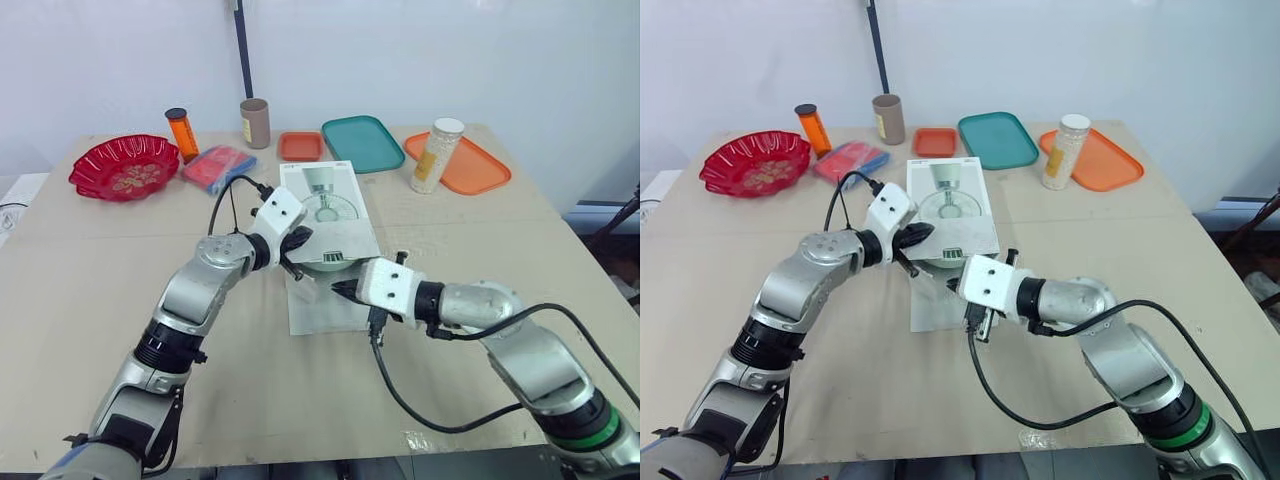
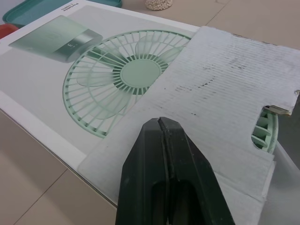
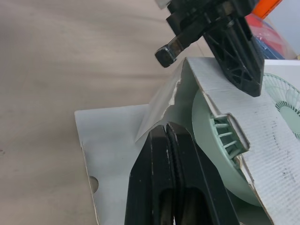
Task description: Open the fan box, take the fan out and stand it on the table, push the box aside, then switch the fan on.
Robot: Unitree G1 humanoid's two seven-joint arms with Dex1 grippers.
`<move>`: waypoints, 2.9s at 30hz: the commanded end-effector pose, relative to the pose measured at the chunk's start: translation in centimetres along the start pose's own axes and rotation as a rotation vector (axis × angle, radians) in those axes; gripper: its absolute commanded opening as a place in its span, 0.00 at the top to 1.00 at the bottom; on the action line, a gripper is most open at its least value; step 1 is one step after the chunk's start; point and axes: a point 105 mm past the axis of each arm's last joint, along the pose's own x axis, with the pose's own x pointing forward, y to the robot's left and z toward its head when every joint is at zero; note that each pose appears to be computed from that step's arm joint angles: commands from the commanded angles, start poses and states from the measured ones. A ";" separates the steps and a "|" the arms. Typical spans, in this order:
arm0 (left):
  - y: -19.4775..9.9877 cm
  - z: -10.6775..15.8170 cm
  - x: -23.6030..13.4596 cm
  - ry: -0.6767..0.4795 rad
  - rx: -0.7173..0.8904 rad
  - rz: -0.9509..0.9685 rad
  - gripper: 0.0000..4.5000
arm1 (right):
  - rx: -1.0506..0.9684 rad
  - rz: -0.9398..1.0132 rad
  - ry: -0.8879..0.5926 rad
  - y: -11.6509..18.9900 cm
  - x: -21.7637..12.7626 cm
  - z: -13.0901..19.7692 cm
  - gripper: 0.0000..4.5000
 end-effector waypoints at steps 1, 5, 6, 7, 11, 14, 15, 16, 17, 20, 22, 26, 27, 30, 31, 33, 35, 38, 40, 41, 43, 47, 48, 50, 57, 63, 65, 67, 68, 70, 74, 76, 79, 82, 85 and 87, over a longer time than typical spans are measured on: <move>-0.7 -0.8 0.0 0.028 -0.015 -0.025 1.00 | -0.098 -0.022 -0.006 0.0 0.4 1.3 0.99; -0.7 -0.8 -0.1 0.029 -0.015 -0.030 1.00 | -0.094 -0.079 0.049 -0.6 1.3 0.6 0.99; -0.7 -0.8 -0.1 0.029 -0.014 -0.031 1.00 | -0.096 -0.092 0.070 -0.7 1.3 0.3 0.99; -0.7 -0.8 -0.1 0.029 -0.014 -0.031 1.00 | -0.098 -0.101 0.085 -0.8 1.3 0.1 0.99; -0.9 -0.6 0.0 0.010 -0.012 -0.044 1.00 | -0.098 -0.126 0.137 -1.0 0.8 -0.7 0.99; -1.2 -0.4 0.1 -0.001 -0.014 -0.058 1.00 | -0.095 -0.113 0.170 -0.6 0.1 -1.4 0.99; -1.3 -0.3 0.1 -0.004 -0.015 -0.060 1.00 | -0.099 -0.110 0.183 -0.4 -0.2 -1.6 0.99; -1.3 -0.3 0.2 -0.005 -0.014 -0.061 1.00 | -0.100 -0.110 0.192 -0.4 -0.4 -1.8 0.99; -1.3 -0.2 0.2 -0.007 -0.014 -0.061 1.00 | -0.096 -0.112 0.201 -0.3 -0.6 -2.0 0.99; -1.3 -0.1 0.3 -0.011 -0.015 -0.062 1.00 | -0.089 -0.125 0.226 -0.4 -1.2 -2.4 0.99; -1.4 -0.1 0.3 -0.012 -0.016 -0.064 1.00 | -0.087 -0.144 0.243 -0.7 -1.6 -2.8 0.99; -1.4 -0.2 0.3 -0.013 -0.016 -0.066 1.00 | -0.045 -0.129 0.195 -0.2 -1.5 -1.7 0.99; -1.4 -0.2 0.3 -0.013 -0.017 -0.067 1.00 | -0.033 -0.118 0.179 0.0 -1.4 -1.3 0.99; -1.5 -0.1 0.3 -0.015 -0.015 -0.069 1.00 | -0.022 -0.098 0.148 0.8 -0.5 -0.8 0.99; -1.5 -0.1 0.3 -0.016 -0.014 -0.069 1.00 | -0.024 -0.097 0.142 0.9 -0.3 -0.7 0.99; -1.5 0.0 0.3 -0.017 -0.013 -0.069 1.00 | -0.019 -0.096 0.129 0.8 0.1 -0.5 0.99; -1.4 0.0 0.2 -0.017 -0.011 -0.068 1.00 | -0.017 -0.109 0.127 0.4 0.6 -0.6 0.99; -1.4 -0.1 0.2 -0.015 -0.009 -0.069 1.00 | -0.038 -0.176 0.172 -0.9 1.4 -1.9 0.99; -1.5 -0.1 0.2 -0.015 -0.009 -0.069 1.00 | -0.044 -0.203 0.194 -1.4 1.5 -2.4 0.99; -1.4 -0.1 0.2 -0.016 -0.009 -0.069 1.00 | -0.045 -0.217 0.205 -1.6 1.5 -2.7 0.99; -1.4 -0.1 0.1 -0.018 -0.012 -0.064 1.00 | -0.051 -0.227 0.226 -1.7 1.2 -3.0 0.99; -1.4 -0.1 0.1 -0.019 -0.015 -0.062 1.00 | -0.075 -0.233 0.268 -1.7 -0.2 -3.5 0.99; -1.4 -0.1 0.1 -0.019 -0.015 -0.062 1.00 | -0.077 -0.234 0.273 -1.7 -0.4 -3.5 0.99; -1.5 -0.1 0.2 -0.020 -0.016 -0.062 1.00 | -0.075 -0.242 0.289 -1.8 -1.0 -3.7 0.99; -1.6 0.0 0.4 -0.028 -0.019 -0.067 1.00 | -0.097 -0.294 0.352 -2.9 -1.7 -5.7 0.99; -1.4 0.0 0.2 -0.026 -0.018 -0.059 1.00 | -0.131 -0.339 0.378 -4.7 -1.5 -8.2 0.99; -1.3 0.0 0.1 -0.025 -0.014 -0.058 1.00 | -0.134 -0.352 0.361 -5.5 -1.5 -8.4 0.99; -1.2 -0.1 0.0 -0.023 -0.010 -0.057 1.00 | -0.166 -0.354 0.373 -6.2 -1.7 -9.0 0.99; -1.2 -0.1 0.0 -0.023 -0.010 -0.056 1.00 | -0.168 -0.354 0.375 -6.4 -1.8 -9.2 0.99; -1.1 -0.1 -0.1 -0.021 -0.009 -0.050 1.00 | -0.181 -0.356 0.378 -6.8 -1.7 -9.6 0.99; -1.0 -0.1 -0.2 -0.020 -0.010 -0.046 1.00 | -0.185 -0.364 0.351 -7.3 -1.1 -9.7 0.99; -0.9 -0.2 -0.3 -0.019 -0.010 -0.045 1.00 | -0.180 -0.373 0.319 -7.6 -0.4 -9.5 0.99; -0.9 -0.2 -0.3 -0.017 -0.009 -0.041 1.00 | -0.178 -0.379 0.261 -8.1 0.8 -8.7 0.99; -0.7 -0.2 -0.4 -0.015 -0.006 -0.036 1.00 | -0.176 -0.380 0.224 -8.4 1.4 -8.3 0.99; -0.6 -0.2 -0.5 -0.013 -0.005 -0.031 1.00 | -0.162 -0.380 0.191 -8.5 2.1 -8.0 0.99; -0.6 -0.2 -0.6 -0.012 -0.006 -0.029 1.00 | -0.157 -0.381 0.171 -8.4 2.4 -7.7 0.99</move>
